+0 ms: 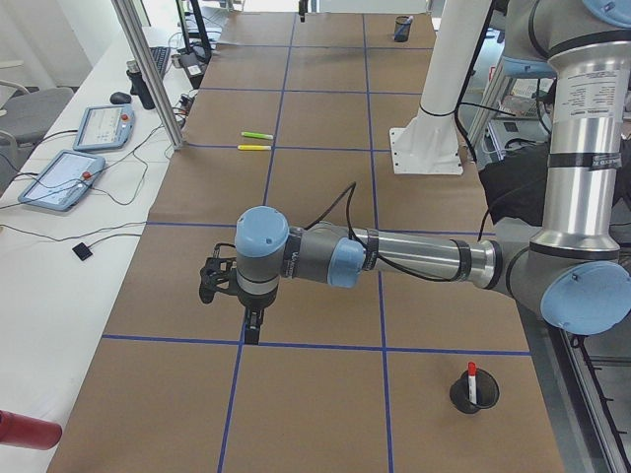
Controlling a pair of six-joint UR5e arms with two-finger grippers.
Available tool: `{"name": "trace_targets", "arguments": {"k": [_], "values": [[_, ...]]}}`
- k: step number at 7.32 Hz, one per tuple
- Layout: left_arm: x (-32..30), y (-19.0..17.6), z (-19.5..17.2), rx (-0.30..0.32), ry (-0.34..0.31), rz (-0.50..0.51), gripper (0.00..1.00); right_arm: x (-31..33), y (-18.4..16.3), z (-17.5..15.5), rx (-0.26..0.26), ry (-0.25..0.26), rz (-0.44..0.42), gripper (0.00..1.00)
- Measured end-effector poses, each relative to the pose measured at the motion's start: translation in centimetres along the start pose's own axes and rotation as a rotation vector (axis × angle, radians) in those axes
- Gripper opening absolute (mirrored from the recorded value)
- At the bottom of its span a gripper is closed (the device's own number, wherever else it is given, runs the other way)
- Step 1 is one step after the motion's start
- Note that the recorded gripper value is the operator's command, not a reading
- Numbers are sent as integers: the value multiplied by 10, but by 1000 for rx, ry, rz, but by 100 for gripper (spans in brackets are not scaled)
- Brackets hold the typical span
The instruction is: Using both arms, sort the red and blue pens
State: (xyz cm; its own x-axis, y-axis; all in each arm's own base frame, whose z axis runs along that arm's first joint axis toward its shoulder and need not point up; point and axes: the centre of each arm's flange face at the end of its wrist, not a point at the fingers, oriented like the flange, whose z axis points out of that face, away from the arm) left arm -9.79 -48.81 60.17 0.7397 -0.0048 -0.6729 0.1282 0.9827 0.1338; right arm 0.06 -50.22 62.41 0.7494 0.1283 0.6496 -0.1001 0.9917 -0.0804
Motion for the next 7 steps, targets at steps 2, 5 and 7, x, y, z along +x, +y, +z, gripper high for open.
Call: {"name": "trace_targets", "arguments": {"k": [2,5,7], "values": [[-5,10,5,-12,-7,32,100,35,22,-4,-3,-27,15,99],[-8,13,11,-25,-8,25,100,50,32,-23,0,-40,65,99],[-2,12,16,-35,-7,-14,100,49,30,-26,-27,-35,91,99]]}}
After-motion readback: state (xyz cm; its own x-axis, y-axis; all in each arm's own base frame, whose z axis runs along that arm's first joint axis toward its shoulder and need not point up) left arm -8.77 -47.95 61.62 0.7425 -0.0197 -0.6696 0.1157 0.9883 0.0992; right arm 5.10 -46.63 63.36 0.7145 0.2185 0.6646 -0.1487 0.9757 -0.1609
